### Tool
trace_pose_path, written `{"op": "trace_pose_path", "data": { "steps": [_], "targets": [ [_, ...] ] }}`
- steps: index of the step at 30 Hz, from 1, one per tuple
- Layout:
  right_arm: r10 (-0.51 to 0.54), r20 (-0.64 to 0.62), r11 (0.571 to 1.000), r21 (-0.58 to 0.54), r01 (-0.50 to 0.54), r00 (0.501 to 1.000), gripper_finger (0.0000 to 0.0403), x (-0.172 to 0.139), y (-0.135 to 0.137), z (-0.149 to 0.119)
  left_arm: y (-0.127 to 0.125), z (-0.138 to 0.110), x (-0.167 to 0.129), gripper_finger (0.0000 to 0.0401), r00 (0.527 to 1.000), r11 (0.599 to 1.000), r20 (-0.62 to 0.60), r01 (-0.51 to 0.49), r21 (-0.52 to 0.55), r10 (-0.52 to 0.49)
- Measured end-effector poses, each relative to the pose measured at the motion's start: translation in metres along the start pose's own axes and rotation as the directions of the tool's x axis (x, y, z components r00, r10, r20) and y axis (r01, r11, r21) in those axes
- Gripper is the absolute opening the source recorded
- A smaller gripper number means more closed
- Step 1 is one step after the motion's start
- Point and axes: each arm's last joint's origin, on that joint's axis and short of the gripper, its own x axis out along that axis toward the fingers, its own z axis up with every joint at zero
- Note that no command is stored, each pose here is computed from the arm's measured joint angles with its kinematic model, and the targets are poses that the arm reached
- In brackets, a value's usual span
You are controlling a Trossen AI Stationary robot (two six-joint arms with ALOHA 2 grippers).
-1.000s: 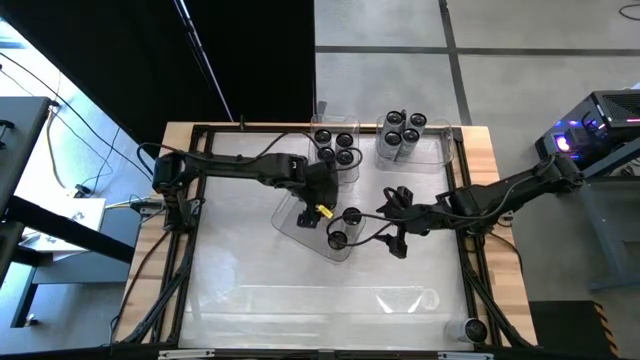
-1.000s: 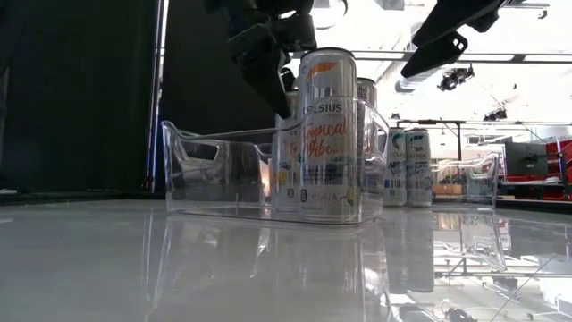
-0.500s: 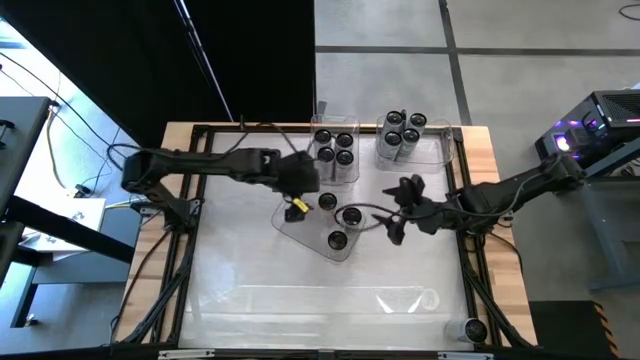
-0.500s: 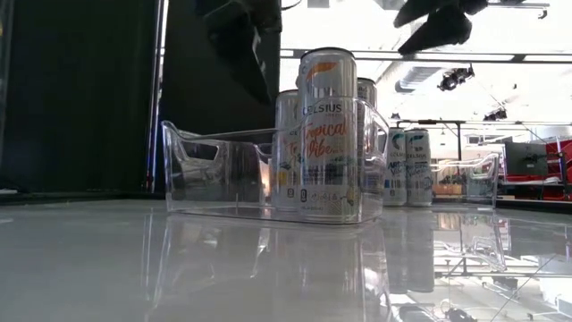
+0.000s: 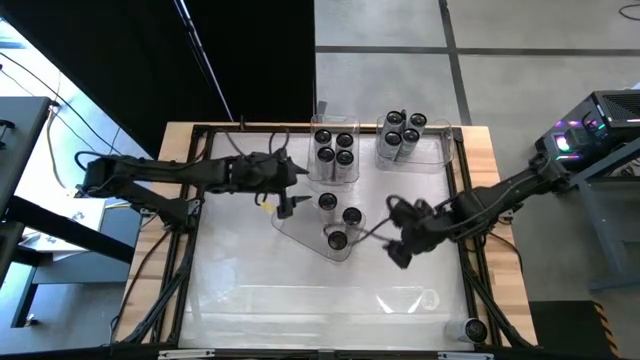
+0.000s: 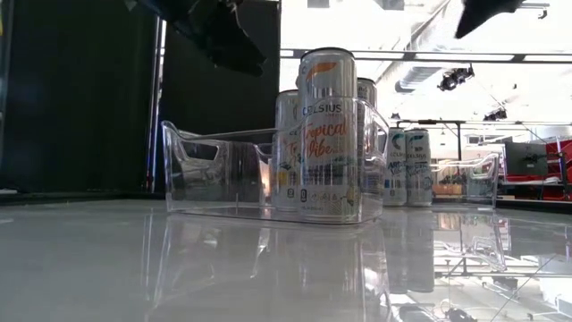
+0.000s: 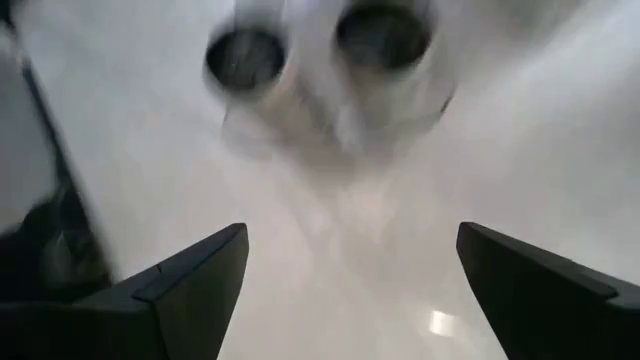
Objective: Sort soda cans
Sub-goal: Put the white-yellow can into the bottom transparent bin
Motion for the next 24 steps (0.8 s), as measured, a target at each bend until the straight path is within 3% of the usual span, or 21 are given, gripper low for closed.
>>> {"op": "trace_pose_path", "data": {
  "steps": [3, 9, 17, 24],
  "targets": [
    [0.022, -0.136, 0.999, 0.030, -0.018, 0.991, 0.0355, 0.002, 0.016, -0.005, -0.004, -0.006, -0.002, 0.0328, 0.998, 1.000, 0.063, -0.008, 0.019, 0.007],
    [0.045, -0.231, 0.998, 0.043, -0.036, 0.972, 0.0355, 0.007, 0.049, -0.028, -0.020, -0.013, -0.002, 0.0328, 0.992, 0.999, 0.125, 0.019, 0.039, -0.024],
    [0.006, -0.331, 0.998, 0.057, 0.014, 0.944, 0.0355, 0.005, 0.084, -0.104, -0.034, -0.014, -0.004, 0.0328, 0.988, 0.999, 0.153, 0.001, 0.032, -0.006],
    [-0.118, -0.427, 0.972, 0.136, 0.192, 0.896, 0.0355, -0.006, 0.084, -0.153, -0.036, -0.012, -0.005, 0.0328, 0.986, 1.000, 0.168, -0.002, 0.023, -0.002]
  ]
}}
